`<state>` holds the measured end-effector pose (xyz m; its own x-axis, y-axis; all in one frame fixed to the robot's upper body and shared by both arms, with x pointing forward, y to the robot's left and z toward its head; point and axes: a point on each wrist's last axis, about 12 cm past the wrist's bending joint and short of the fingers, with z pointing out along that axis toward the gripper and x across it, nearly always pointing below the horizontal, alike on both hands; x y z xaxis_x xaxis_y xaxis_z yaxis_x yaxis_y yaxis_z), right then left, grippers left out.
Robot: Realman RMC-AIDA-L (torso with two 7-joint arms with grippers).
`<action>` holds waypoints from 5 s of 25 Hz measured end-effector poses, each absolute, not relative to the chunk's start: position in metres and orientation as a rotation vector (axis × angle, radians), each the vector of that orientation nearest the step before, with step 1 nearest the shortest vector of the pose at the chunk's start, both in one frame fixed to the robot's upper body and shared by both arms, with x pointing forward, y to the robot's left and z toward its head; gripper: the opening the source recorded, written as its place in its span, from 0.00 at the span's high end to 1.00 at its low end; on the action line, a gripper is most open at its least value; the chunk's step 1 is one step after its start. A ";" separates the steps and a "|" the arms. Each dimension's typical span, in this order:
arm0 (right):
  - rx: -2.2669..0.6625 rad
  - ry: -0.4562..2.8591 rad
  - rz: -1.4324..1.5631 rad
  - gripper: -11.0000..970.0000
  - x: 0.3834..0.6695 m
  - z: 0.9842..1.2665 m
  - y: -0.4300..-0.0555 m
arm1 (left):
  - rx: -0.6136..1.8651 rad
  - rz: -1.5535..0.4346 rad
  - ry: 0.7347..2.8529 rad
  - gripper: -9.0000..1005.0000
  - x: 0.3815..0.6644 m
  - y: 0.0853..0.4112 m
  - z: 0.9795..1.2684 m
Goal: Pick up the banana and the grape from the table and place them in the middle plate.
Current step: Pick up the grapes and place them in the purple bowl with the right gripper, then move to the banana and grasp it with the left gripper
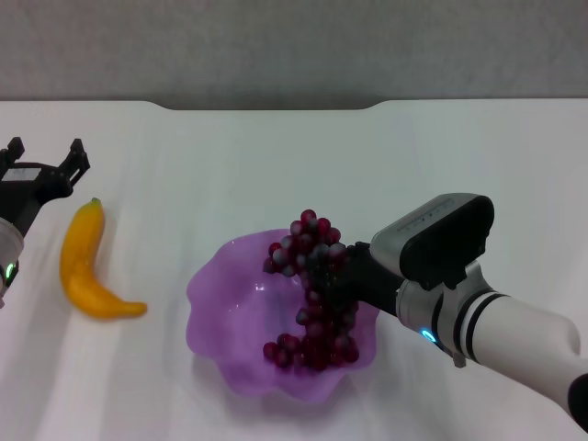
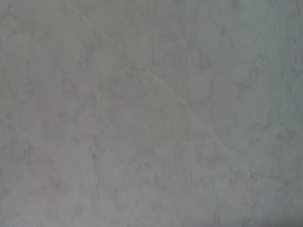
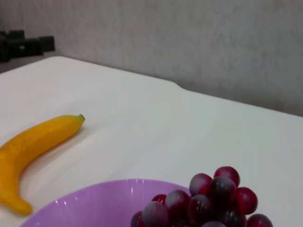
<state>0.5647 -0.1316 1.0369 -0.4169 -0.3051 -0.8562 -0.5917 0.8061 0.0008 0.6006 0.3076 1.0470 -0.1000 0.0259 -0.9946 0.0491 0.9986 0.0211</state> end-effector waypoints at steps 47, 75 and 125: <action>-0.353 1.818 0.151 0.10 0.607 1.060 -0.201 | 0.056 -0.013 1.675 0.13 0.599 0.309 1.046; 0.010 1.605 0.050 0.11 0.590 1.050 -0.283 | 0.069 -0.020 1.718 0.13 0.611 0.301 1.048; 0.005 1.663 0.000 0.12 0.579 1.036 -0.297 | 0.115 0.076 2.209 0.13 0.624 0.295 1.052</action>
